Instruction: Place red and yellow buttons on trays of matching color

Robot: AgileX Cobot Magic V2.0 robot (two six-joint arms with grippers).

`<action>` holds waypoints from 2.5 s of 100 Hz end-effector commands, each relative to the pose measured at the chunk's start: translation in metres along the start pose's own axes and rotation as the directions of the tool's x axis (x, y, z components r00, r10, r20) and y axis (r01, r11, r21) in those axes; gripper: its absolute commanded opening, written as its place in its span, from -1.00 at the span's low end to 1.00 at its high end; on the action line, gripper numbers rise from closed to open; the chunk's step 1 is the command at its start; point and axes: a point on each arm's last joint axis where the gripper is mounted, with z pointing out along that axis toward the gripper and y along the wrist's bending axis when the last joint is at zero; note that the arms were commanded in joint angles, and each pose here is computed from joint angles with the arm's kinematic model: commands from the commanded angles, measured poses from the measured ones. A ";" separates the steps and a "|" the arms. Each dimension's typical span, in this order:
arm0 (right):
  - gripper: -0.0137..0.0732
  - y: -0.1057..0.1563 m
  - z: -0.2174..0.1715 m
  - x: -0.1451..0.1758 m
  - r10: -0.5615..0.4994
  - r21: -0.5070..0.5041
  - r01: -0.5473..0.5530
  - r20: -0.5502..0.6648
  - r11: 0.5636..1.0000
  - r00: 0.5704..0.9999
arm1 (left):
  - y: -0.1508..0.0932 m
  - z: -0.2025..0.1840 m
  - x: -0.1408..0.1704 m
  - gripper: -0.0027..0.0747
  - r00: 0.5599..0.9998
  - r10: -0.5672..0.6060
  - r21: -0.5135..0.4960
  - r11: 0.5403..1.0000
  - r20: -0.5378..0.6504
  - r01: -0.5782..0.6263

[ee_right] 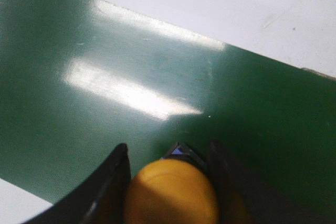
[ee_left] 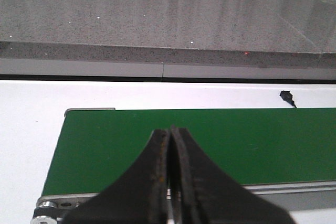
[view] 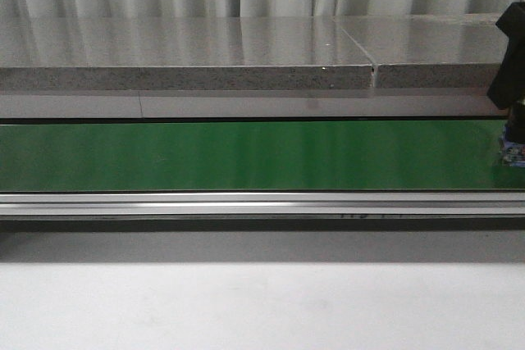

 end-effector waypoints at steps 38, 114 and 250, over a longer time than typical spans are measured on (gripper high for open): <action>-0.26 -0.014 -0.076 -0.012 0.094 0.134 -0.111 0.124 0.985 0.988 | -0.001 -0.002 -0.014 -0.98 0.996 -0.012 0.008 1.000 0.088 0.011; -0.26 -0.171 -0.160 0.080 0.629 0.347 -0.822 0.530 0.452 0.569 | -0.001 -0.002 -0.014 -0.98 0.996 -0.012 0.008 1.000 0.088 0.011; -0.14 -0.191 -0.069 0.149 0.735 0.427 -0.824 0.408 0.372 0.542 | -0.001 -0.002 -0.014 -0.98 0.996 -0.012 0.008 1.000 0.088 0.011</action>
